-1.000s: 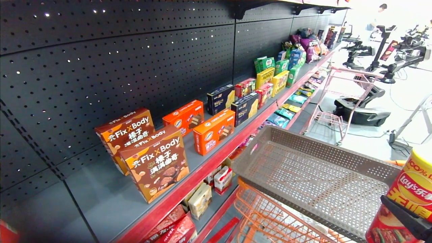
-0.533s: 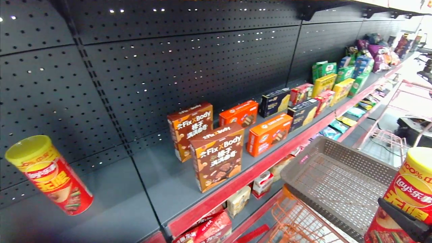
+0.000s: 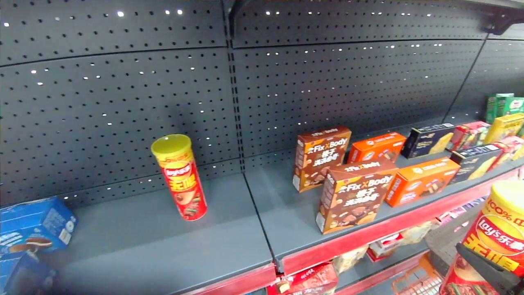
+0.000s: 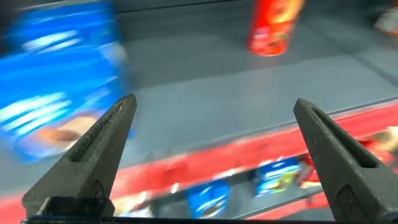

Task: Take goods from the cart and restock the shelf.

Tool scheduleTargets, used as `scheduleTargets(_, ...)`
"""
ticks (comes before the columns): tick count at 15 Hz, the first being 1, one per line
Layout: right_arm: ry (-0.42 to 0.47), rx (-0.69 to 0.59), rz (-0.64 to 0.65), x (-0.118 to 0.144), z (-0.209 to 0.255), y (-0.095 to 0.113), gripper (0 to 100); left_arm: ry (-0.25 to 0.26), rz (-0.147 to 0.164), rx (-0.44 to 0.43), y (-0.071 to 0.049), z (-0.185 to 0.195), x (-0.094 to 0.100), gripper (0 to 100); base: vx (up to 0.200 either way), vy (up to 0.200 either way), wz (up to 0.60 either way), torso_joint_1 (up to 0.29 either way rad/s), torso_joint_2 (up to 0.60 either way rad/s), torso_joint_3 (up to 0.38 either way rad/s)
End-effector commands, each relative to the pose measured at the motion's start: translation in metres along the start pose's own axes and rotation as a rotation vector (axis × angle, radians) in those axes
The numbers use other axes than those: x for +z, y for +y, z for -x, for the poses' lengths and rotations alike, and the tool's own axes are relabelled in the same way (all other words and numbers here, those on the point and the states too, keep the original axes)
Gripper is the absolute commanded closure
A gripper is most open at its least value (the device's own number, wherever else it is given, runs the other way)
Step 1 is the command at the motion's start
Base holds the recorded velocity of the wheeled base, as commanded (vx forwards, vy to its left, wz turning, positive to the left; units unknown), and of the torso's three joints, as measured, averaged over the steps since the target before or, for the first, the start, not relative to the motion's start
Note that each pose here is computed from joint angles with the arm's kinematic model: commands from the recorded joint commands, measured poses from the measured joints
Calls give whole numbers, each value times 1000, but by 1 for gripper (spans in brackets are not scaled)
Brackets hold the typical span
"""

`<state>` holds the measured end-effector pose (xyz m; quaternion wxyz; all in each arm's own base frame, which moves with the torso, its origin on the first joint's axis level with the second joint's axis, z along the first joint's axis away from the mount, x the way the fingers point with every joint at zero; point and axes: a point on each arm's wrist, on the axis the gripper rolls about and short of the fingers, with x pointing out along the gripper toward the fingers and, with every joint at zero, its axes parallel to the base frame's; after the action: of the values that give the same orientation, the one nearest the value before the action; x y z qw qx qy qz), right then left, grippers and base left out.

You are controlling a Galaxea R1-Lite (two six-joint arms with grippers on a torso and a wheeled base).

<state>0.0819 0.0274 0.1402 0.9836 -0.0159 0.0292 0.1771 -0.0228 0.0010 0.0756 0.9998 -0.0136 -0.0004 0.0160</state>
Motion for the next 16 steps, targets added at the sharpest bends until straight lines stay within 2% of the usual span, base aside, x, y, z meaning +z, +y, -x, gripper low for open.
scheduleTargets(1, -11, 3, 1, 0, 2, 0, 100, -1, 0, 0, 0, 0, 0, 0, 0, 0, 0, 0, 0, 0)
scheduleTargets(5, -54, 113, -1, 8, 3, 5, 100, -1, 0, 0, 0, 0, 0, 0, 0, 0, 0, 0, 0, 0)
scheduleTargets(9, -29, 274, 1, 4, 0, 4, 100, 0, 0, 0, 0, 0, 0, 0, 0, 0, 0, 0, 0, 0)
scheduleTargets(12, -63, 176, -1, 2, 13, -4, 100, 0, 0, 0, 0, 0, 0, 0, 0, 0, 0, 0, 0, 0)
scheduleTargets(16, -79, 160, 6, -2, 36, 0, 100, -1, 0, 0, 0, 0, 0, 0, 0, 0, 0, 0, 0, 0)
